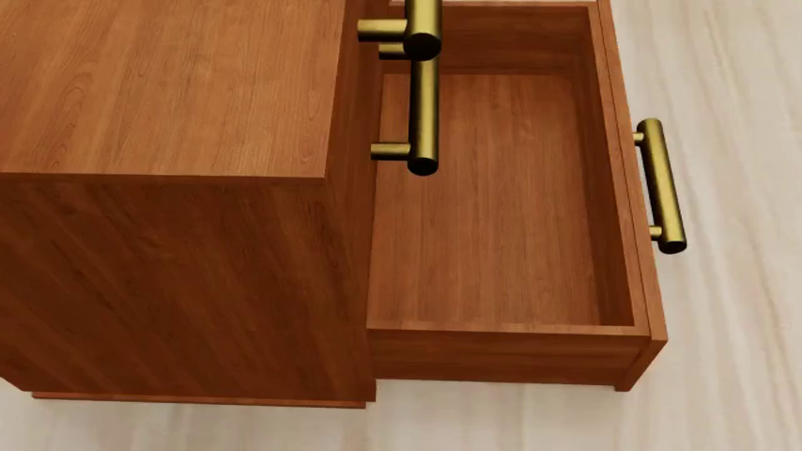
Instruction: Put the bowl in the bottom drawer of the cabinet.
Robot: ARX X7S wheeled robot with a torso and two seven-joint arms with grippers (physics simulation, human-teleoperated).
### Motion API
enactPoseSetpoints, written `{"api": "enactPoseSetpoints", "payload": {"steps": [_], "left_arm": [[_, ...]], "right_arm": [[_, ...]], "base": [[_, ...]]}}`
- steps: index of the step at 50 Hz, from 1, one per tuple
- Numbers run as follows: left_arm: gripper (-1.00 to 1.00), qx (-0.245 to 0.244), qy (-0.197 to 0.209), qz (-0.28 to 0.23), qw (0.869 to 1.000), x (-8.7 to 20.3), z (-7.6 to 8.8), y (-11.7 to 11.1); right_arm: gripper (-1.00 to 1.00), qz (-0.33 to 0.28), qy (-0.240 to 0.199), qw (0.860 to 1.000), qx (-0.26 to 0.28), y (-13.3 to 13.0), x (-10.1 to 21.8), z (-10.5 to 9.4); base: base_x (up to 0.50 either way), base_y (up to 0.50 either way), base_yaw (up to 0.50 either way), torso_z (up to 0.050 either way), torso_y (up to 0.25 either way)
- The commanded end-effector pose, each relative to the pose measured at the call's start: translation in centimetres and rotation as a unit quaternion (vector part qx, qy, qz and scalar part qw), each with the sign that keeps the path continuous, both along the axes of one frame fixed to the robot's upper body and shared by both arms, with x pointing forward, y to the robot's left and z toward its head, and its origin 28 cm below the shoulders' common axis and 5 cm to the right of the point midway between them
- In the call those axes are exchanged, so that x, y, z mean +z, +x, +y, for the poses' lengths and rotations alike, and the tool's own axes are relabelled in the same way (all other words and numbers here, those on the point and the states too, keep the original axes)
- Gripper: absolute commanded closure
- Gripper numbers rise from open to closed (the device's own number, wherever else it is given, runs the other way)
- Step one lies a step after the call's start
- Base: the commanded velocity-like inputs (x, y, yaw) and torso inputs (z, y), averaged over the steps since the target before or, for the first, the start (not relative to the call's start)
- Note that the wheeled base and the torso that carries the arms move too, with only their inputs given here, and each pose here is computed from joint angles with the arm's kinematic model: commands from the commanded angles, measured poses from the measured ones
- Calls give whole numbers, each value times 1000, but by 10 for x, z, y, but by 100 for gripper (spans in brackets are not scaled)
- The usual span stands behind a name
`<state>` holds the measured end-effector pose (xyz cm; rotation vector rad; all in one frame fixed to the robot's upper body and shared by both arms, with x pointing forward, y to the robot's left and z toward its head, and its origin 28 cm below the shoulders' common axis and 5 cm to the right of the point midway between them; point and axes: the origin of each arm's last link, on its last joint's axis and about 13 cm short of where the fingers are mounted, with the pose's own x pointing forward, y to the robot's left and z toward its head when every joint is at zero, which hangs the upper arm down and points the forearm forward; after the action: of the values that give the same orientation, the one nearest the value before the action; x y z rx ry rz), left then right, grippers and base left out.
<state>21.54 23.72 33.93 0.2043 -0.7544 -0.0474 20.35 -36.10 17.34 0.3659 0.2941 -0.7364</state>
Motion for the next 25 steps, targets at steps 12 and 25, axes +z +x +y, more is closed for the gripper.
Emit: {"api": "enactPoseSetpoints", "payload": {"steps": [12, 25], "left_arm": [[-100, -6, -2, -4, 1000, -1, 1, -7], [-100, -9, -5, -7, 1000, -3, 2, -11]], "right_arm": [[100, -53, -34, 997, 33, -4, 40, 16], [100, -80, -49, 994, 52, -1, 60, 26]], "base": [[0, 0, 0, 0, 0], [0, 0, 0, 0, 0]]}}
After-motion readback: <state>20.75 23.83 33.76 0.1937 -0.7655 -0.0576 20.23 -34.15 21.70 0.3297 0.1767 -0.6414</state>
